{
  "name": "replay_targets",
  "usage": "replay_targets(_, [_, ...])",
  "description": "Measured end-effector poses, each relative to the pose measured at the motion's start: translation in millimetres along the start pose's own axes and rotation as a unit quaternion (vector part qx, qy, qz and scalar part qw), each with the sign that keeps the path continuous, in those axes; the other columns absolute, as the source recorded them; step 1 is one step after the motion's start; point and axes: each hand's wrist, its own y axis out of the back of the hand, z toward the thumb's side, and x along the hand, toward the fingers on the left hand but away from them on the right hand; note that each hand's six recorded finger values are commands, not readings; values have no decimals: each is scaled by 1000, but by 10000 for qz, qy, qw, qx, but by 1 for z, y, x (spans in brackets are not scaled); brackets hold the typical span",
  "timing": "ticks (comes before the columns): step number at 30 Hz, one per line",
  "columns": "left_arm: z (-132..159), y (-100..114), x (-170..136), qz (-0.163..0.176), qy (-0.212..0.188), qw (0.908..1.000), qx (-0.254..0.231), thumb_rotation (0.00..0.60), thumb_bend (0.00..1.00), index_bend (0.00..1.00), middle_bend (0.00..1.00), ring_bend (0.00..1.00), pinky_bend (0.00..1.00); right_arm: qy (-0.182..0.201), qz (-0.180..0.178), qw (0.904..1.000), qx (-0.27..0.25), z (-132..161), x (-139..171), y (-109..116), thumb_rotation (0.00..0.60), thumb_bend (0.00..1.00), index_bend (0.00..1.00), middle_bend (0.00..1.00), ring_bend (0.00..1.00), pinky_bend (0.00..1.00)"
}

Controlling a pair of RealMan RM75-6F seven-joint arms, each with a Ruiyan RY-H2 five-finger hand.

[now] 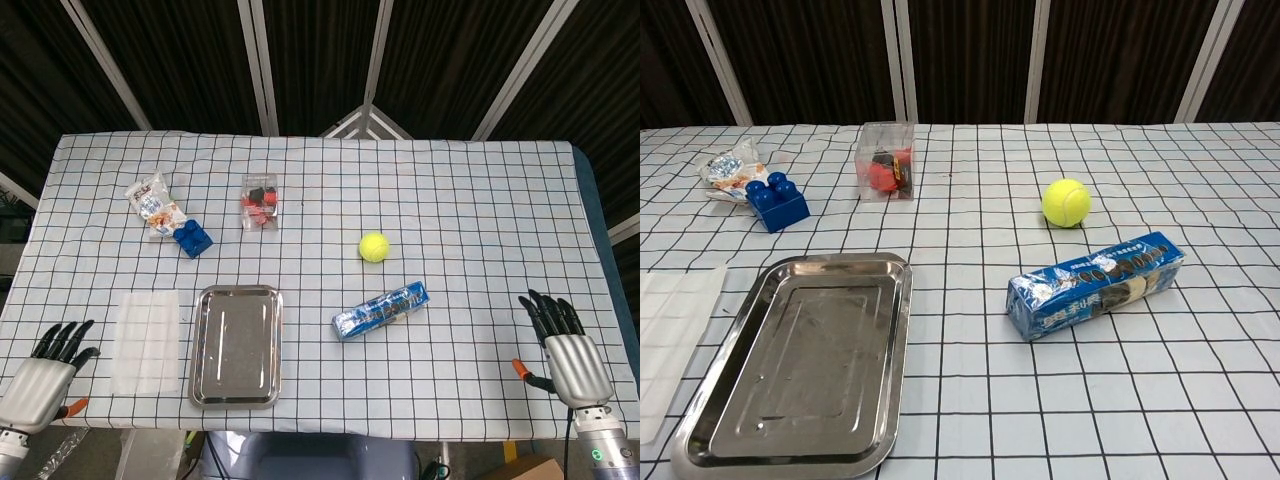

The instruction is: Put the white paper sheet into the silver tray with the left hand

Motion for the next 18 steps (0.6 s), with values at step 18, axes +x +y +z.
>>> replay_targets(18, [2,-21,37,-613,-133,9892,1328,600,147,375,0,0,0,-23,-44,9999,-89,0,0,1,600,313,0,0,0,0])
